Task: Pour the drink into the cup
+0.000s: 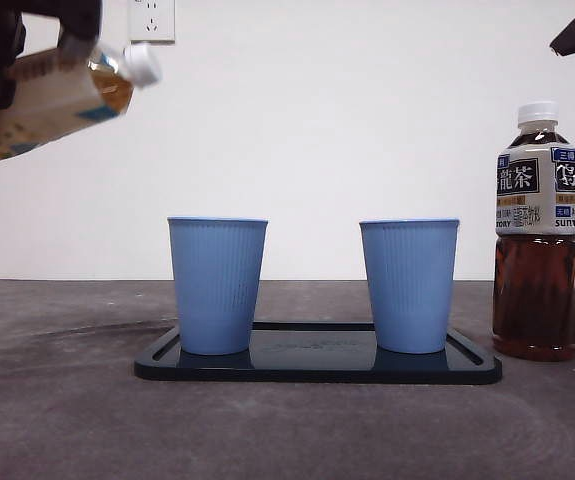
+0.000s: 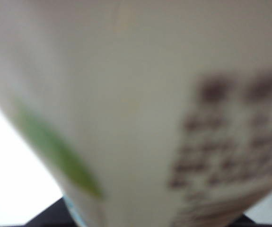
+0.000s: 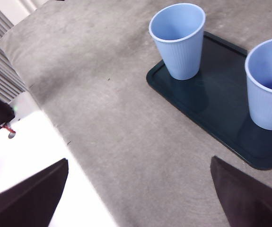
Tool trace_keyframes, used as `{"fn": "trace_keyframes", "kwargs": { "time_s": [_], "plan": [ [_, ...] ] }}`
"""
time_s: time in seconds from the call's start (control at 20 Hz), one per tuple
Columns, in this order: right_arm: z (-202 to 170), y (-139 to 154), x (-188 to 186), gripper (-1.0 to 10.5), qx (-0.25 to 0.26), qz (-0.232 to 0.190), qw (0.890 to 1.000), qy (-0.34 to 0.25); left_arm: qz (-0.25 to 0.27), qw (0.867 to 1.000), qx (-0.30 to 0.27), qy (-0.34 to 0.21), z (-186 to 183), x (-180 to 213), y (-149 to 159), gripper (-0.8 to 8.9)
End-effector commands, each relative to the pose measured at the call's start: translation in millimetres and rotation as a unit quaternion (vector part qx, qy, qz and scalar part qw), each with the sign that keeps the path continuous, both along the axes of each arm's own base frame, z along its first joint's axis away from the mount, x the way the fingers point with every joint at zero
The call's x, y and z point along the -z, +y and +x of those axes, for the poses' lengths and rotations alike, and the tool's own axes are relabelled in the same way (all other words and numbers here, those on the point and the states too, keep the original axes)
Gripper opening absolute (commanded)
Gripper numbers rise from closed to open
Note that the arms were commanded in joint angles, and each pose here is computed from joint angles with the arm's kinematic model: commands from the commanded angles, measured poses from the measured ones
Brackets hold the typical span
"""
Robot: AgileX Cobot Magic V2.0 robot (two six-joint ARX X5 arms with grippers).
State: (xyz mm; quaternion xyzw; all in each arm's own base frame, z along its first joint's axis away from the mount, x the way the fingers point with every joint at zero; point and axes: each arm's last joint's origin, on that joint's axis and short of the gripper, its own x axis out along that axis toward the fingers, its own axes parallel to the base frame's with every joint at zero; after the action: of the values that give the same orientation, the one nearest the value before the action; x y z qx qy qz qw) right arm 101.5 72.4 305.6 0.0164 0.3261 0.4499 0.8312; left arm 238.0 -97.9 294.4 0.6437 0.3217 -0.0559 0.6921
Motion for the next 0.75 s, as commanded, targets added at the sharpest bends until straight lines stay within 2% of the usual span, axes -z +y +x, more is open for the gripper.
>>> {"fn": "trace_keyframes", "kwargs": {
  "time_s": [0.05,0.25,0.75],
  "plan": [
    [0,2,-4,4.8,-0.014,-0.001,1.000,-0.015,0.032,0.999,0.008,-0.017,4,-9,-7,0.59],
    [-1,4,-4,4.8,-0.025,-0.002,1.000,-0.017,0.087,0.996,0.026,-0.005,2,-8,-13,0.58],
    [-9,11,-3,4.8,-0.071,-0.009,0.997,-0.019,0.128,0.991,0.042,0.007,3,-4,-22,0.49]
  ]
}}
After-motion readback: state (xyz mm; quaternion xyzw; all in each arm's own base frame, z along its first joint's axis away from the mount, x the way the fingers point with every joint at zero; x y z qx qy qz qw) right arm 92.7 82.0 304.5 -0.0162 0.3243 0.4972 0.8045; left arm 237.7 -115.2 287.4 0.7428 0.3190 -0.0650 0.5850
